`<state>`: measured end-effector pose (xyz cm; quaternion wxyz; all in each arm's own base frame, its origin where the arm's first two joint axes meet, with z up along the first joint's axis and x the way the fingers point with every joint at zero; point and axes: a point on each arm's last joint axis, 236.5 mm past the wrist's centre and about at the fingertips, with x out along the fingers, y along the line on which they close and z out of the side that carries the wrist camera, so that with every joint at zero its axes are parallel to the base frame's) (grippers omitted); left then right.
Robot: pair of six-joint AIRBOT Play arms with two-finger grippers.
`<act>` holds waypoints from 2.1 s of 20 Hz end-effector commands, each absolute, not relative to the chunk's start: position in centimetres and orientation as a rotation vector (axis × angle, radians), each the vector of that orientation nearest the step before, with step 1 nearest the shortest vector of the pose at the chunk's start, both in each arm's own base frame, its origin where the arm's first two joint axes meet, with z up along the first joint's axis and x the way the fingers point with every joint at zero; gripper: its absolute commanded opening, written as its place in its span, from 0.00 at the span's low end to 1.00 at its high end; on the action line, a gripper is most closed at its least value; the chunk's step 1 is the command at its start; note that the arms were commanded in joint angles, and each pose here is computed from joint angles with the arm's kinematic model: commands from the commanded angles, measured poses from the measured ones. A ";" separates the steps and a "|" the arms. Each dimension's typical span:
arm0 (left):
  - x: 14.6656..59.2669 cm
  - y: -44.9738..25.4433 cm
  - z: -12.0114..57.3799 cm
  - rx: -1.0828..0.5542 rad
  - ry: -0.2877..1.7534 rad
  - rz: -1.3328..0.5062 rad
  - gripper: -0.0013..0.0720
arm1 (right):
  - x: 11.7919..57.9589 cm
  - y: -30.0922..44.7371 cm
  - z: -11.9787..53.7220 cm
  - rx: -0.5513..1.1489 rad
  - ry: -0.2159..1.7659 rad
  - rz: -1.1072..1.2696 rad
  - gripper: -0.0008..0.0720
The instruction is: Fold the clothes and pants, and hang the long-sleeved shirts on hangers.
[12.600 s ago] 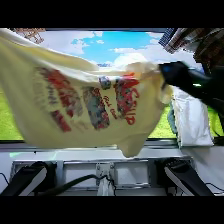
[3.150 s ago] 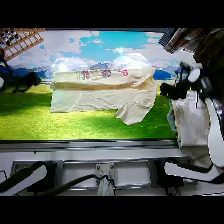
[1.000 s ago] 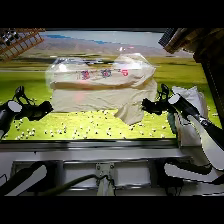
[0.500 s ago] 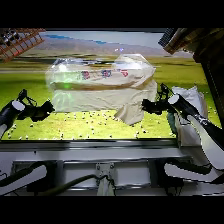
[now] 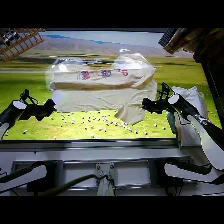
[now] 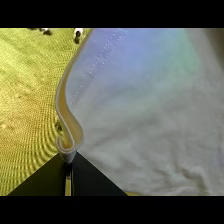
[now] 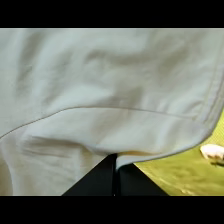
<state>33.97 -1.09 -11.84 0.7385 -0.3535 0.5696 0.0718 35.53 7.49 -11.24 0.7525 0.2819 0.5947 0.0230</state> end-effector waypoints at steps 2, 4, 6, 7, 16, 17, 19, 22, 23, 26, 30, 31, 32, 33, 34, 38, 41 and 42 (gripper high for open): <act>33.8 0.3 -10.2 -0.670 1.219 0.145 0.02 | 33.9 7.8 -10.9 0.579 1.358 0.082 0.04; 32.5 1.2 -9.3 -0.605 1.241 0.143 0.02 | 32.0 7.9 -10.2 0.534 1.409 0.111 0.04; 30.6 1.3 -8.5 -0.603 1.293 0.160 0.02 | 29.8 8.2 -9.3 0.526 1.436 0.131 0.04; 30.4 1.6 -7.9 -0.589 1.287 0.171 0.02 | 28.9 8.3 -8.8 0.529 1.437 0.136 0.04; 25.9 2.3 -6.5 -0.474 1.410 0.183 0.02 | 19.5 8.9 -6.4 0.461 1.467 0.205 0.04; 25.5 2.2 -6.1 -0.470 1.416 0.180 0.02 | 19.0 9.0 -6.0 0.458 1.462 0.211 0.04; 25.5 2.3 -5.0 -0.457 1.383 0.177 0.02 | 18.8 9.1 -5.1 0.449 1.432 0.223 0.04; 26.0 2.5 -3.2 -0.443 1.303 0.174 0.02 | 19.2 9.1 -4.3 0.443 1.400 0.230 0.04; 26.4 2.6 -2.8 -0.440 1.278 0.175 0.02 | 19.6 9.0 -3.9 0.440 1.386 0.231 0.04; 28.0 2.5 -2.3 -0.456 1.210 0.168 0.02 | 22.3 8.5 -2.2 0.405 1.333 0.230 0.04; 33.0 2.0 0.3 -0.559 0.981 0.139 0.02 | 27.7 8.4 -0.9 0.391 1.346 0.249 0.04; 34.2 2.3 0.8 -0.546 0.940 0.143 0.02 | 29.2 8.4 -0.8 0.393 1.353 0.256 0.04; 35.3 2.5 1.1 -0.529 0.915 0.141 0.02 | 30.9 8.5 -0.8 0.397 1.358 0.262 0.04; 36.5 2.5 1.3 -0.512 0.895 0.131 0.02 | 32.6 8.6 -0.7 0.405 1.361 0.268 0.04; 37.8 2.3 1.3 -0.503 0.884 0.124 0.02 | 34.3 8.7 -0.9 0.413 1.366 0.272 0.04; 42.8 1.1 -0.9 -0.483 0.897 0.097 0.02 | 39.4 8.7 -2.6 0.431 1.390 0.274 0.04; 45.8 0.6 -3.6 -0.477 0.938 0.092 0.02 | 42.2 8.7 -4.5 0.417 1.404 0.290 0.04; 46.6 0.6 -4.2 -0.476 0.942 0.093 0.02 | 43.0 8.6 -5.1 0.415 1.410 0.289 0.04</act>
